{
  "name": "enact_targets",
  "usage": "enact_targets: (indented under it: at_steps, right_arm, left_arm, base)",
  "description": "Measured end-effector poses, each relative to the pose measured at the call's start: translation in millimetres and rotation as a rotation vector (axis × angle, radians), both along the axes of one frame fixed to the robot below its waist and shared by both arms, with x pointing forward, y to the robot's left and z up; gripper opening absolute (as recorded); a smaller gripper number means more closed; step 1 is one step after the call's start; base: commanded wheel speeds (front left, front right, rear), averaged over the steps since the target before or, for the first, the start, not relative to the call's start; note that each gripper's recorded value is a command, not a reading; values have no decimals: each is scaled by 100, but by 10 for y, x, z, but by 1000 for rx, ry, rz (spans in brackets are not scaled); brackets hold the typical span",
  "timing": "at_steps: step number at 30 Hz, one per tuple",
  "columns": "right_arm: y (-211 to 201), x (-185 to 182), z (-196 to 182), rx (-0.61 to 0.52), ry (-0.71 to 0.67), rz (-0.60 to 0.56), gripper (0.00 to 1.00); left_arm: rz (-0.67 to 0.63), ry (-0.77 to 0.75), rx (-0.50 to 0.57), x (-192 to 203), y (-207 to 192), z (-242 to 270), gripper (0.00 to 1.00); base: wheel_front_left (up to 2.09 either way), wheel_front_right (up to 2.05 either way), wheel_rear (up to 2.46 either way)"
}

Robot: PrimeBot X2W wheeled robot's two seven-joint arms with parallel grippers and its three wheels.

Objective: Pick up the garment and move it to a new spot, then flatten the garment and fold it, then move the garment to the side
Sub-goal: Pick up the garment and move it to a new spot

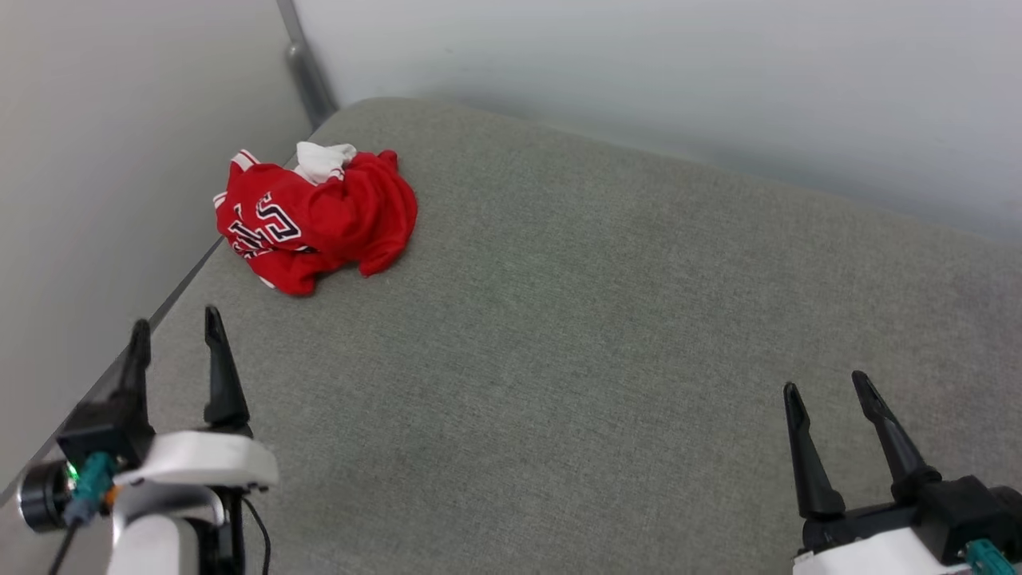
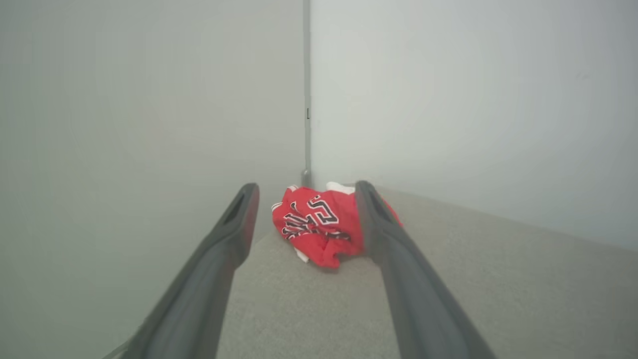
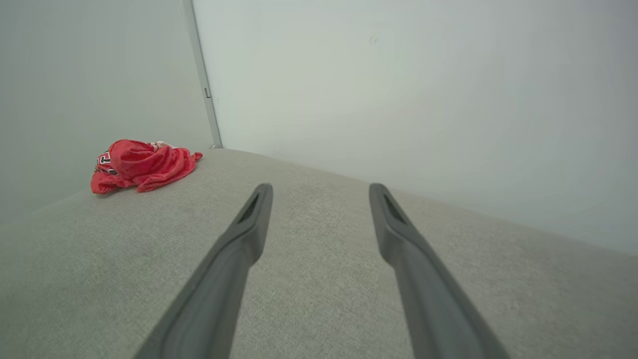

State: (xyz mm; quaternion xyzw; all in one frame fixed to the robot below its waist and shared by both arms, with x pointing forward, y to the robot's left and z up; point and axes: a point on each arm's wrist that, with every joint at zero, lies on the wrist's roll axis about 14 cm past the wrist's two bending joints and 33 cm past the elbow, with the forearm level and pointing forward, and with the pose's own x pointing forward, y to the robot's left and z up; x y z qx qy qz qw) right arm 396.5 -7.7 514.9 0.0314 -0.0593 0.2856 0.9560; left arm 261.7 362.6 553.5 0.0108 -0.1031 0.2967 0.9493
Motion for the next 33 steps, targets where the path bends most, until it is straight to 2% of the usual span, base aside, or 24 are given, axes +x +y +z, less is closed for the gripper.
enact_targets:
  at_steps: [2, 4, 9, 11, 12, 16, 20, 25, 27, 33]
  right_arm:
    - [-37, 64, -26, -7, -2, -15, 100]
    - [-68, 138, -37, -13, -10, -28, 100]
    - [-168, 348, -129, -35, -19, -69, 100]
    - [-221, 431, -186, -43, -17, -88, 100]
    - [-283, 544, -270, -59, -19, -111, 100]
    - [-388, 668, -402, -77, -11, -144, 100]
    - [-490, 759, -510, -98, -10, -173, 100]
    - [-592, 843, -613, -116, -10, -199, 100]
    - [-627, 856, -667, -127, -5, -202, 100]
    - [-692, 919, -783, -147, -1, -211, 100]
  left_arm:
    - [-10, -18, 31, 160, 104, 137, 100]
    - [-8, -80, 13, 325, 233, 304, 100]
    - [-35, -107, 105, 792, 500, 666, 100]
    - [-54, -100, 139, 1007, 557, 753, 100]
    - [-55, -103, 136, 1283, 727, 835, 100]
    - [-72, -48, 154, 1701, 918, 926, 100]
    - [-79, 85, 77, 2063, 1101, 714, 100]
    - [-136, 341, -120, 2417, 1092, 108, 100]
    - [-159, 470, -172, 2462, 1066, -154, 100]
    - [-203, 785, -434, 2336, 925, -961, 100]
  base:
    - [0, 0, 0]
    - [0, 0, 0]
    - [0, 0, 0]
    - [0, 0, 0]
    - [0, 0, 0]
    - [0, 0, 0]
    - [0, 0, 0]
    - [0, 0, 0]
    - [0, 0, 0]
    - [0, 0, 0]
